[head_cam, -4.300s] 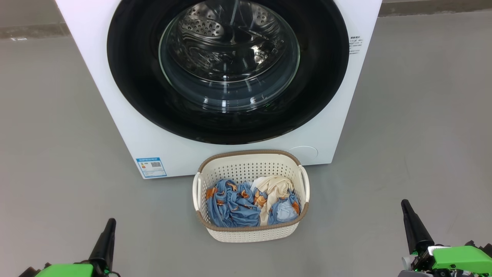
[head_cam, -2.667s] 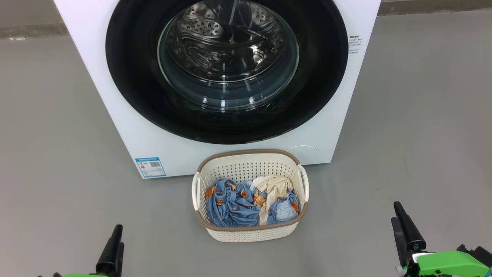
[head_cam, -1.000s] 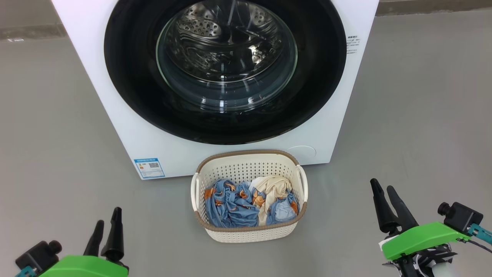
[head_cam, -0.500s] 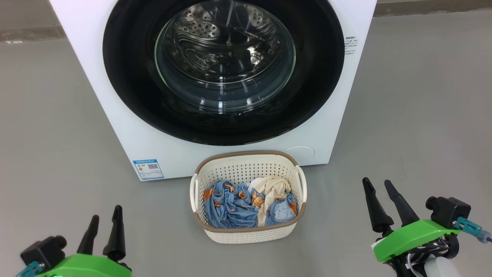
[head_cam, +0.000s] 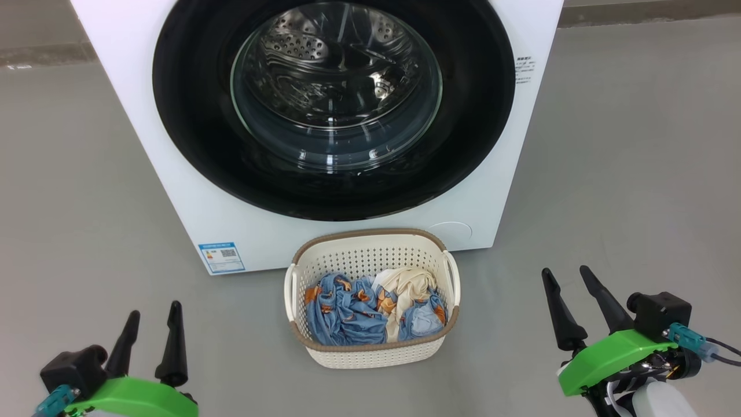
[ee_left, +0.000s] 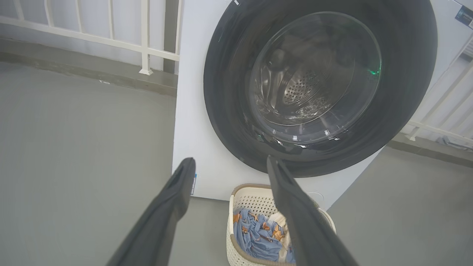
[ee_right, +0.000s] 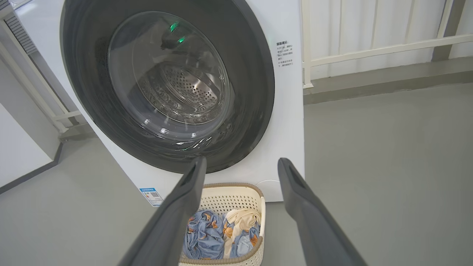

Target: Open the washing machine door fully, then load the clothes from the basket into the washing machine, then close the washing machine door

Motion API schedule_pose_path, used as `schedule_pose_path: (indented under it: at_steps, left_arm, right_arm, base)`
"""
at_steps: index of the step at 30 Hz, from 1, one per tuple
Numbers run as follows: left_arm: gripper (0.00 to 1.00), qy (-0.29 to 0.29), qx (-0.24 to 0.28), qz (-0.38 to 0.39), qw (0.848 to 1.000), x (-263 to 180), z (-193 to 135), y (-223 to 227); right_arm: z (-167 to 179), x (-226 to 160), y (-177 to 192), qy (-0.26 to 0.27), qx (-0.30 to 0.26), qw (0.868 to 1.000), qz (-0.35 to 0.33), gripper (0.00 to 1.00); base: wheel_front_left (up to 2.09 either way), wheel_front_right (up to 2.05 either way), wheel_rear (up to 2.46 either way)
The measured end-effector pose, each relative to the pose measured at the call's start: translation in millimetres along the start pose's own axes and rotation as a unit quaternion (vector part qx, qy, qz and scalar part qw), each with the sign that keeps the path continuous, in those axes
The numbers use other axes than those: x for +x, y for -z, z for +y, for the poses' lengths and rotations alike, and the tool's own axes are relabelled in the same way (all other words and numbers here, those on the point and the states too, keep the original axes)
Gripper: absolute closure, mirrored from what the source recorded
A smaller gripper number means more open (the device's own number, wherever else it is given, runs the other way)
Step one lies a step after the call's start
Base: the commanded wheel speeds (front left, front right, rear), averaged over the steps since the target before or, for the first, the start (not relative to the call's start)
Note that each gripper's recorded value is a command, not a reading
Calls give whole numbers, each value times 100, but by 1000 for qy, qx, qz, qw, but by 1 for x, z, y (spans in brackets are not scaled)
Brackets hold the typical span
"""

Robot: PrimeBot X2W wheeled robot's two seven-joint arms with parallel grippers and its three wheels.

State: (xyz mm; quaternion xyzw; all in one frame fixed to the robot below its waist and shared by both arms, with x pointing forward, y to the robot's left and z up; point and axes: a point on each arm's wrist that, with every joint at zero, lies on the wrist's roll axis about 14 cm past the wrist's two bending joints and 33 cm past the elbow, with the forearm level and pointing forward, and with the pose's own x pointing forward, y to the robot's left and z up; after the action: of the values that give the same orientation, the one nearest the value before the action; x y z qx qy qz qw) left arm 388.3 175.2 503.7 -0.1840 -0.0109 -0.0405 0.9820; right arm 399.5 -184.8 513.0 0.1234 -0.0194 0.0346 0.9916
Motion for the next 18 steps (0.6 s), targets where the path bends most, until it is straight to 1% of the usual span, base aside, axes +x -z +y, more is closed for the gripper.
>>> schedule_pose_path:
  at_steps: [9, 18]
  left_arm:
    - [0, 4, 57, -3, 998, 1, 1, -1]
    - [0, 12, 119, -11, 993, 5, 1, -5]
  right_arm:
    - [2, 4, -7, -8, -61, 998, -11, 0]
    - [-3, 3, -9, -7, -116, 993, -16, 0]
  base:
    - [0, 0, 0]
    - [0, 0, 0]
